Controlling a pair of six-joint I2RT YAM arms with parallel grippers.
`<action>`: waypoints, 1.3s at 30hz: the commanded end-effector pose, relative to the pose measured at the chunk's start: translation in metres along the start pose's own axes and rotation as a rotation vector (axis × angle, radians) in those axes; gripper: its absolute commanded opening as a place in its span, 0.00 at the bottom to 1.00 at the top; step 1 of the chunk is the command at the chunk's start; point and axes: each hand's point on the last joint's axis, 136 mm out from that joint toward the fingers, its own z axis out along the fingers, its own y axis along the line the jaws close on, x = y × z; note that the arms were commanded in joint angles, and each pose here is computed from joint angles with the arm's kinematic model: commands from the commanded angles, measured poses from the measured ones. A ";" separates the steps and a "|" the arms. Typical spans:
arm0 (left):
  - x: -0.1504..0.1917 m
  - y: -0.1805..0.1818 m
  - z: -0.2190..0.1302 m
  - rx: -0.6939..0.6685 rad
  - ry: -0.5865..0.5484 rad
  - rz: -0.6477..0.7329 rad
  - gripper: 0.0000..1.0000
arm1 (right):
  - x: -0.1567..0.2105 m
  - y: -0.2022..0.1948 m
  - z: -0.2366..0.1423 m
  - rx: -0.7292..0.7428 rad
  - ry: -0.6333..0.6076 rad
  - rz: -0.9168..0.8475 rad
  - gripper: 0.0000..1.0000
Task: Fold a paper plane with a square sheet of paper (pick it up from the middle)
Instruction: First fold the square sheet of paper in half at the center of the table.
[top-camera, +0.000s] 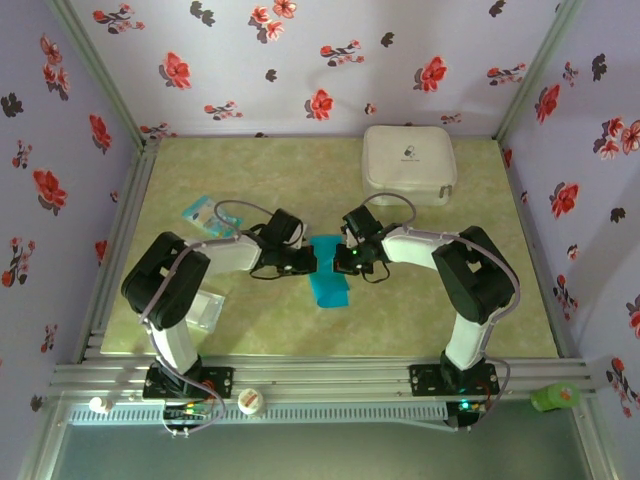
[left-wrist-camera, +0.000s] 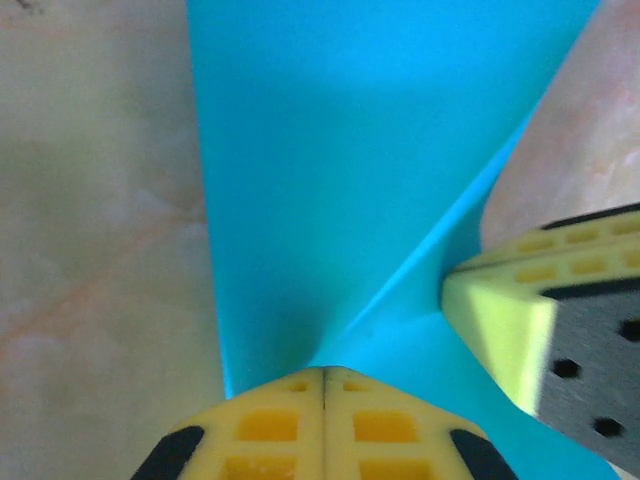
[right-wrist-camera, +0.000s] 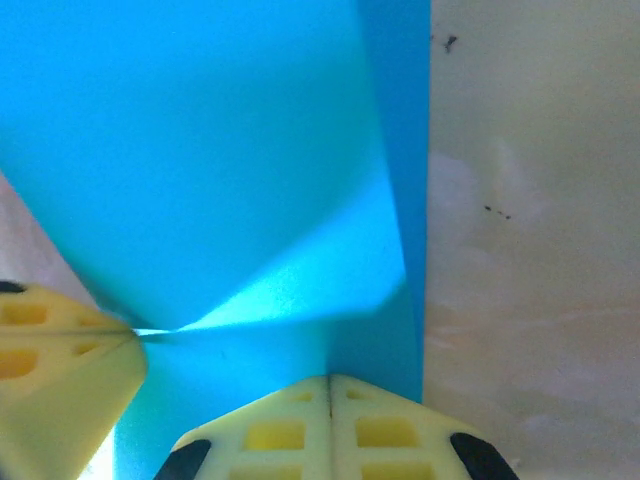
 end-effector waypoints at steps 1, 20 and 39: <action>-0.001 -0.022 -0.012 0.096 0.003 -0.061 0.00 | 0.035 -0.053 0.011 0.196 0.101 0.054 0.00; 0.051 0.037 0.018 -0.080 0.118 -0.146 0.00 | 0.040 -0.062 0.011 0.232 0.105 0.060 0.00; 0.032 -0.024 -0.004 0.118 0.068 -0.155 0.00 | 0.041 -0.064 0.014 0.221 0.093 0.076 0.00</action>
